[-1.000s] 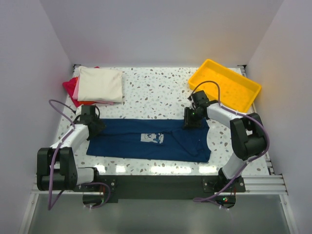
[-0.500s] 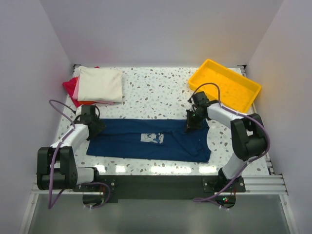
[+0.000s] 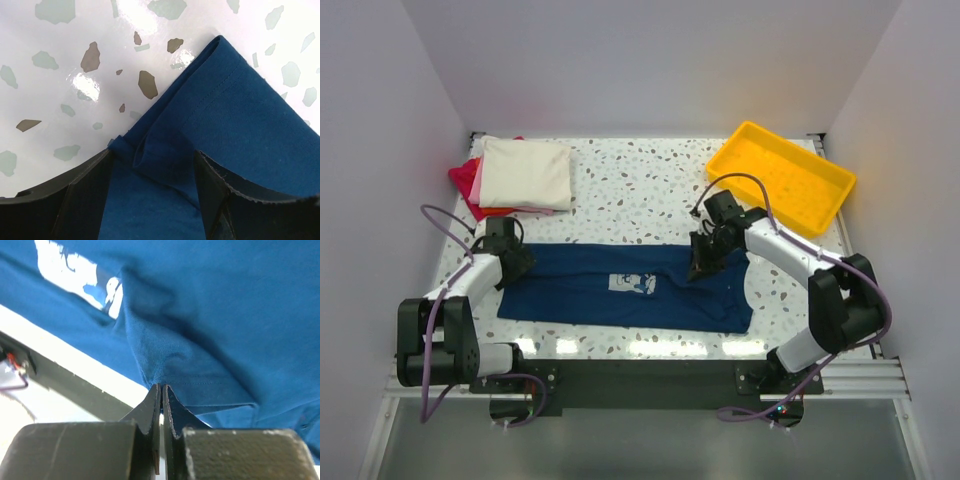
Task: Fold and stack the t-shirts
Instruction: Fold the tshirt
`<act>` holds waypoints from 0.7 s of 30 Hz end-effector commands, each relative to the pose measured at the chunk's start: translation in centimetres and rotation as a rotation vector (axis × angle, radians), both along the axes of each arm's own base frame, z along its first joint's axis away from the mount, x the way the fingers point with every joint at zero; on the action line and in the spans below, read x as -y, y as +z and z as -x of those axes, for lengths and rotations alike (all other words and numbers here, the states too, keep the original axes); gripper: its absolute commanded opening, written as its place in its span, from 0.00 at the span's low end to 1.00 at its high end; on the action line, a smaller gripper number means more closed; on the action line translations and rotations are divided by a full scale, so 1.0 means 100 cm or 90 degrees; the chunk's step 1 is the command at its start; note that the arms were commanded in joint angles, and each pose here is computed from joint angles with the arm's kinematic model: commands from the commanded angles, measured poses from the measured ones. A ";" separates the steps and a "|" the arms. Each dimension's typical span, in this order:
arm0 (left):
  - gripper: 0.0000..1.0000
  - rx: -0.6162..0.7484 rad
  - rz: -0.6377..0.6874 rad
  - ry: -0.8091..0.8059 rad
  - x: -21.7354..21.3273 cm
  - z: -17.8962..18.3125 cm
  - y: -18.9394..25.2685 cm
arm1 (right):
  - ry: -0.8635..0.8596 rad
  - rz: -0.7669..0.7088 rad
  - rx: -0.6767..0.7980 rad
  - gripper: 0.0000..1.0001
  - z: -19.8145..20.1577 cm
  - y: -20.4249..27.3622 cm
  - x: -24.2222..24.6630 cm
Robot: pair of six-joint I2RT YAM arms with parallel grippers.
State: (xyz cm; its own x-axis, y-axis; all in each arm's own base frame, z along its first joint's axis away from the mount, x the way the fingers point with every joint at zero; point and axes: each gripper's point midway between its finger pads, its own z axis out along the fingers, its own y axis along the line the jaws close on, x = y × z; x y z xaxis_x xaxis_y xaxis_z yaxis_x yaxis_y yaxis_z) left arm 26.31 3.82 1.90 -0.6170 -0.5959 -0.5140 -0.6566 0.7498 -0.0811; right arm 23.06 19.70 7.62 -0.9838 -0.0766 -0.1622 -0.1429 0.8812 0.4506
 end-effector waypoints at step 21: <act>0.70 0.004 -0.025 -0.008 -0.010 -0.006 0.002 | 0.233 -0.043 -0.081 0.46 0.081 0.024 -0.088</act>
